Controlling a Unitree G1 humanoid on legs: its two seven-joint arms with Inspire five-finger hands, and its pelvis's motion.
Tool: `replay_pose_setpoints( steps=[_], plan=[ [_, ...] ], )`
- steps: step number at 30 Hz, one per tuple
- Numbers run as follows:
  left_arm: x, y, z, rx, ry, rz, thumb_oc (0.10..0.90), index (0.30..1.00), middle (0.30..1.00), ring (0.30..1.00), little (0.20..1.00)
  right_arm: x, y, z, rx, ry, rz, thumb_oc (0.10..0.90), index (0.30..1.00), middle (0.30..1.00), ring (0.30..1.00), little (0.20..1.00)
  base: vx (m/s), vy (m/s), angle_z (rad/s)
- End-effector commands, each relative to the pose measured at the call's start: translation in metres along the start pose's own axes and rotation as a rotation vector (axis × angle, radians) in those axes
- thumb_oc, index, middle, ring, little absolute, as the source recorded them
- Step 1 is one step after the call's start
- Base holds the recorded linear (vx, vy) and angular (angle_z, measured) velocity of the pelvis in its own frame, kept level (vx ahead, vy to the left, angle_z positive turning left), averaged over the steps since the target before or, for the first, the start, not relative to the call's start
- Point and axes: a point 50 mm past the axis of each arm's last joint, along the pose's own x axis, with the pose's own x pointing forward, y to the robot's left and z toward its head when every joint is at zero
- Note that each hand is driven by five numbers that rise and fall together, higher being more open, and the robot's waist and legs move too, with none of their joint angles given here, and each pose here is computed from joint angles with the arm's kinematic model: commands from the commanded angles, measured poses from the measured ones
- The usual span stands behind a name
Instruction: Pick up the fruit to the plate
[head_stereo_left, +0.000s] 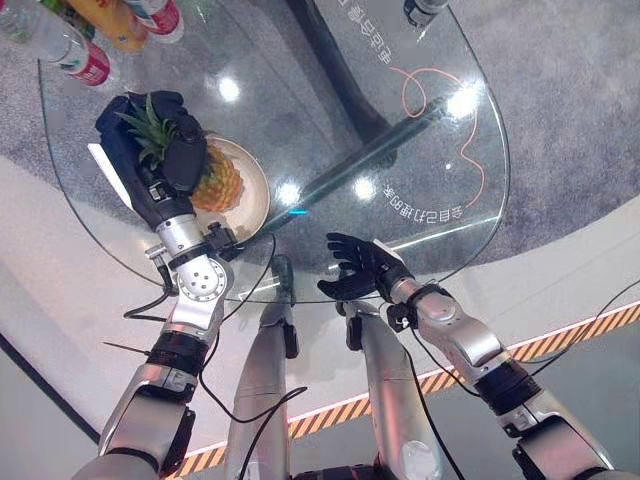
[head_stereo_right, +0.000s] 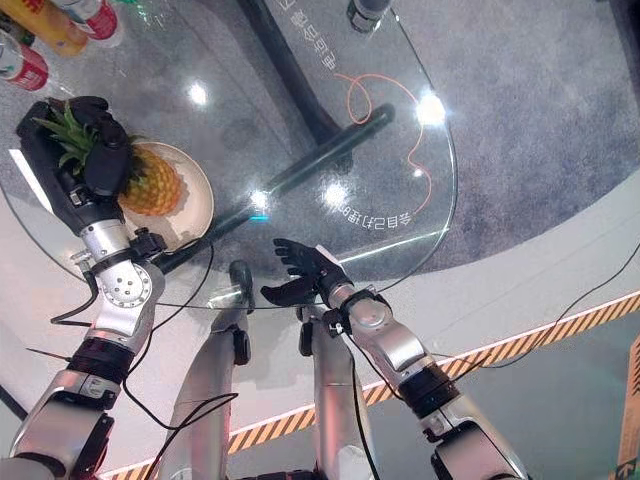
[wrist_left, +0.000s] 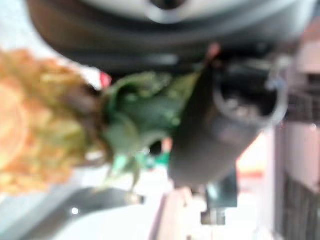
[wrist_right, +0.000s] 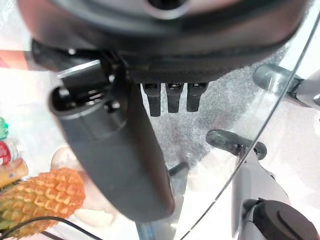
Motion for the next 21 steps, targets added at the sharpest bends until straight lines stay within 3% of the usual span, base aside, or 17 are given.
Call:
replay_pose_setpoints(
  steps=[1,14,21],
  plan=[
    [0.022,-0.022,0.046,-0.165,-0.311,-0.031,0.1,0.3,0.3,0.3,0.2,-0.008,0.002,0.011,-0.005,-0.059,0.044,0.8,0.9,0.9,0.9,0.9,-0.02,0.1,-0.03],
    [0.014,-0.032,0.048,0.005,-0.474,0.029,0.1,0.3,0.3,0.3,0.2,-0.012,-0.003,0.019,-0.047,-0.081,0.048,0.8,0.9,0.9,0.9,0.9,-0.01,0.04,-0.03],
    [0.009,-0.034,0.042,0.033,-0.455,0.067,0.1,0.3,0.3,0.3,0.2,-0.013,-0.001,0.019,-0.051,-0.09,0.054,0.8,0.9,0.9,0.9,0.9,-0.01,-0.003,0.0]
  ],
)
